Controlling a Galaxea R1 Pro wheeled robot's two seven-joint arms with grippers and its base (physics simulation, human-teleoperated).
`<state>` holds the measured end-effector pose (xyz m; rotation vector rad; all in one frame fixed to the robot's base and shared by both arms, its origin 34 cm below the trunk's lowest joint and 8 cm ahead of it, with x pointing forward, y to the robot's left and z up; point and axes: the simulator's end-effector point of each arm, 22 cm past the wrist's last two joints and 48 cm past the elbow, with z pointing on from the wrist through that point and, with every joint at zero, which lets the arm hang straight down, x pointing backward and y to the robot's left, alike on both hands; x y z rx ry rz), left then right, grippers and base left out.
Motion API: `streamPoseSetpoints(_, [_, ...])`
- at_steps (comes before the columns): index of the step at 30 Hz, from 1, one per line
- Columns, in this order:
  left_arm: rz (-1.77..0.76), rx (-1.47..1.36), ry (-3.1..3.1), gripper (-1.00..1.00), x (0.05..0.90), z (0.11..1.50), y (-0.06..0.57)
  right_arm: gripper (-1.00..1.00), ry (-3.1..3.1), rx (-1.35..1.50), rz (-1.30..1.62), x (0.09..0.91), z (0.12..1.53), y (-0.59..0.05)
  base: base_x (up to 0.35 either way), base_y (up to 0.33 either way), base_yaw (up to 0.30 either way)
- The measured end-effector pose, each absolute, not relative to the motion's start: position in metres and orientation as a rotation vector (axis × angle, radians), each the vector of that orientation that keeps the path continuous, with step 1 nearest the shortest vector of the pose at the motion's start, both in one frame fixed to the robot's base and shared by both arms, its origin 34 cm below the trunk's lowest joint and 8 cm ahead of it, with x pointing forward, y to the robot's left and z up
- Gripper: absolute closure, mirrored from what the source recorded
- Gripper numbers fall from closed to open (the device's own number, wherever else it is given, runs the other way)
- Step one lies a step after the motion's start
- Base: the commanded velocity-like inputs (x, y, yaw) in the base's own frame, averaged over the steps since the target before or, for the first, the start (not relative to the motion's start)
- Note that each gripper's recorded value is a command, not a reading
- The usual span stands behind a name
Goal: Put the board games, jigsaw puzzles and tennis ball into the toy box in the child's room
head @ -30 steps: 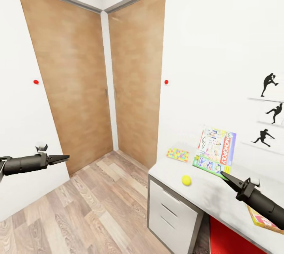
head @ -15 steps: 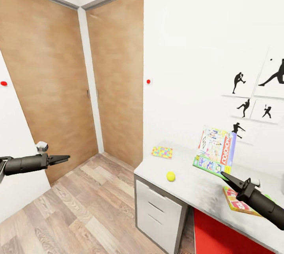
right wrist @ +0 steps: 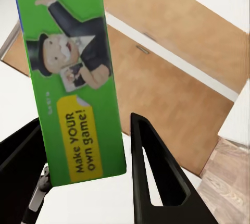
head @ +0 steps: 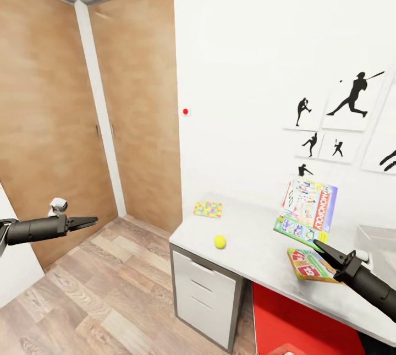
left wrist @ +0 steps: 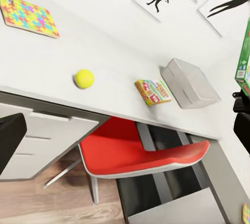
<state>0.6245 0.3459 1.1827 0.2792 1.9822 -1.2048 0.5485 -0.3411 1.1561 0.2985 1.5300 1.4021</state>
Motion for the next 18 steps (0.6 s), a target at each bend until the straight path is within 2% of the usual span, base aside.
streamPoseSetpoints(18, [-1.212,0.269,1.997,-1.00,0.6276,1.1737,0.3457,1.00,1.544,0.313,1.403,0.5511,1.1481,-0.3416,0.000,0.000,-0.242])
